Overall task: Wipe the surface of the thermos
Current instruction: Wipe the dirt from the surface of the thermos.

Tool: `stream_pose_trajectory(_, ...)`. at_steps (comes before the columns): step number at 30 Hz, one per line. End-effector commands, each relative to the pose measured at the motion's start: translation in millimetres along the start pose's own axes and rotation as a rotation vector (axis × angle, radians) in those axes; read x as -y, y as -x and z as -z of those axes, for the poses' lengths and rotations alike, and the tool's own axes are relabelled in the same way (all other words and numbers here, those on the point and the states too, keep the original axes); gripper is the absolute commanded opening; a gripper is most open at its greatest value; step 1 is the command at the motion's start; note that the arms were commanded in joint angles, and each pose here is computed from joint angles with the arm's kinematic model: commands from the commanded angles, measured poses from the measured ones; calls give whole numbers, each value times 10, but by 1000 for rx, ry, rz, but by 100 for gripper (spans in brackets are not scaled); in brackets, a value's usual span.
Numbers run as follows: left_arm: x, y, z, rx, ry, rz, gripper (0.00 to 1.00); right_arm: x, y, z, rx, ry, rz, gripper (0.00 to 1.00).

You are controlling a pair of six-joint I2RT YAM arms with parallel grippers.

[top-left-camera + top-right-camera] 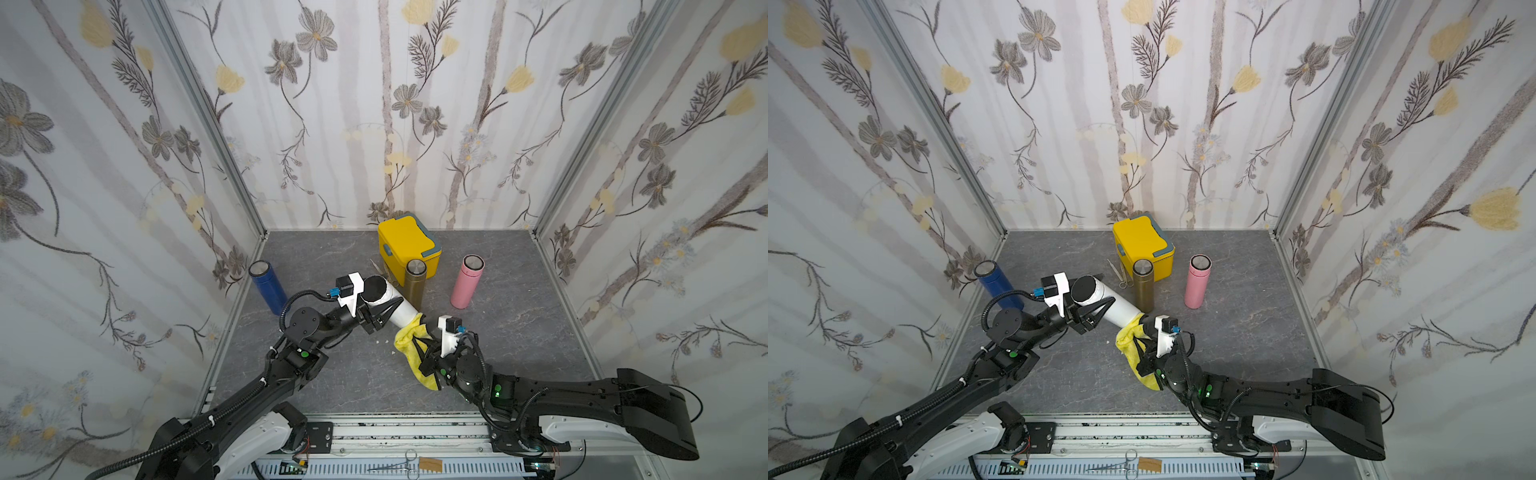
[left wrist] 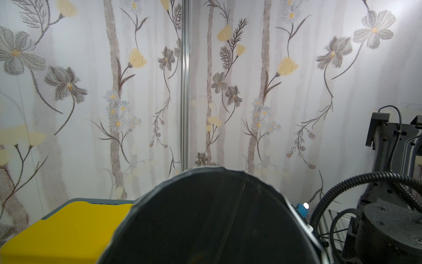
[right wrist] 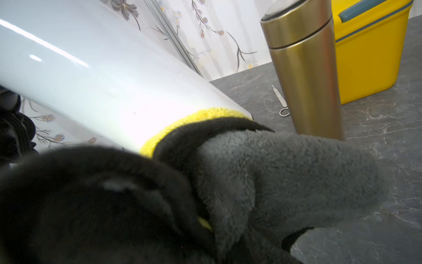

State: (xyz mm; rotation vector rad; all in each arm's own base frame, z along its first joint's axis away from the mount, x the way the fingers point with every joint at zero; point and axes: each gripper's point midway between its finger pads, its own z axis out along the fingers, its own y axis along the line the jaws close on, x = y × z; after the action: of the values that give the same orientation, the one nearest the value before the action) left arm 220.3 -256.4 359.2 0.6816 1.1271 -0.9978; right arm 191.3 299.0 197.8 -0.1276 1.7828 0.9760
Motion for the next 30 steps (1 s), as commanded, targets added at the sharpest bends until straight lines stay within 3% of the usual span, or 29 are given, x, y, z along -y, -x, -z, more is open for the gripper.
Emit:
stream_pose_trajectory(1,229,19,-19,8,-133,1,0,-400,535,44,117,97,-22,0)
stream_pose_trajectory(4,225,-43,-55,-4,-144,3,0,-719,881,149,173,200,-26,0)
stream_pose_trajectory(7,251,-87,-85,-16,-174,7,0,-742,947,196,197,220,-53,0)
stream_pose_trajectory(11,299,-14,-49,25,-195,19,0,-259,542,79,137,72,-103,0)
stream_pose_trajectory(16,353,106,-45,47,-221,72,0,132,59,46,55,1,-143,0)
stream_pose_trajectory(19,381,92,-63,42,-247,84,0,-60,297,67,84,36,-106,0)
stream_pose_trajectory(25,472,-2,-83,4,-323,80,0,-697,1147,235,216,173,-18,0)
stream_pose_trajectory(28,489,-57,-105,-22,-343,75,0,-787,1225,248,224,196,-7,0)
stream_pose_trajectory(30,526,-89,-100,-36,-369,61,0,-705,1093,199,200,175,-12,0)
